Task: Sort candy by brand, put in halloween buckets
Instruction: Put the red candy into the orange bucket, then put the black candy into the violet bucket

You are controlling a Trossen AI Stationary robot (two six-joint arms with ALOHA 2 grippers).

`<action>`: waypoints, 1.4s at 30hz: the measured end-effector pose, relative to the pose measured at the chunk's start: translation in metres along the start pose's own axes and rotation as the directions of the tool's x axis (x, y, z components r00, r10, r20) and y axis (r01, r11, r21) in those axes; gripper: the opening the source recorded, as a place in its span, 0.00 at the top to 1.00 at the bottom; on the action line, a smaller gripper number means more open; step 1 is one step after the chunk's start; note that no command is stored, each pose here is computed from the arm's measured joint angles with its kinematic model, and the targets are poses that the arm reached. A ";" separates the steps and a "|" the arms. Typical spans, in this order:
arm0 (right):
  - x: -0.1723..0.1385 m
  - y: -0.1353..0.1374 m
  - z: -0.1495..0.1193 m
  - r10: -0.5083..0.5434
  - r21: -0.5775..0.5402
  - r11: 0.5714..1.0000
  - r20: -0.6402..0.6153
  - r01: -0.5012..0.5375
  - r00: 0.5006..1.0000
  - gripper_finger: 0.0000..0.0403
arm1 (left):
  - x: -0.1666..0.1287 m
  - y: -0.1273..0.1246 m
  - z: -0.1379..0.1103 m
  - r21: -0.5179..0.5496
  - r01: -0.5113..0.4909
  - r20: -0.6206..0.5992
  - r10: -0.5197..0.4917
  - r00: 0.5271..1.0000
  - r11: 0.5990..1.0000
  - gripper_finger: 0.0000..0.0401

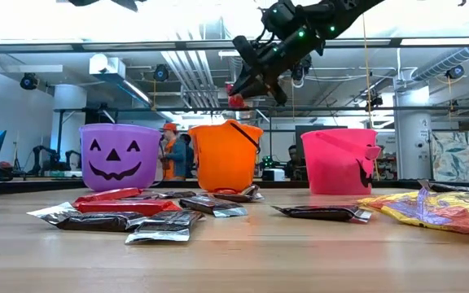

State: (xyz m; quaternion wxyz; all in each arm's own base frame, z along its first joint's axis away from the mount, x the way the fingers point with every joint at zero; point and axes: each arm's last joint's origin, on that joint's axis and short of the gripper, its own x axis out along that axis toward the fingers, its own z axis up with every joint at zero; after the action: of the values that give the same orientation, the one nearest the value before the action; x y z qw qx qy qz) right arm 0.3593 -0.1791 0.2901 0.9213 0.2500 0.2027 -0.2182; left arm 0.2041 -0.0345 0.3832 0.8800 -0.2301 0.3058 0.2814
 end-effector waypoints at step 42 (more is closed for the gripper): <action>-0.168 0.037 -0.043 -0.013 -0.012 1.000 -0.154 0.012 0.988 0.50 | 0.241 -0.096 -0.109 0.758 0.601 -0.605 -0.068 0.793 0.254 0.93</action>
State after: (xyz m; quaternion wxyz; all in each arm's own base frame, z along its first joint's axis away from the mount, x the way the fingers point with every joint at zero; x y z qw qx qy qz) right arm 0.2286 -0.0760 0.3503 0.9029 0.2597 0.2761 -0.2028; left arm 0.3786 -0.0823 0.1675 0.7874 0.1935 0.5466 -0.2094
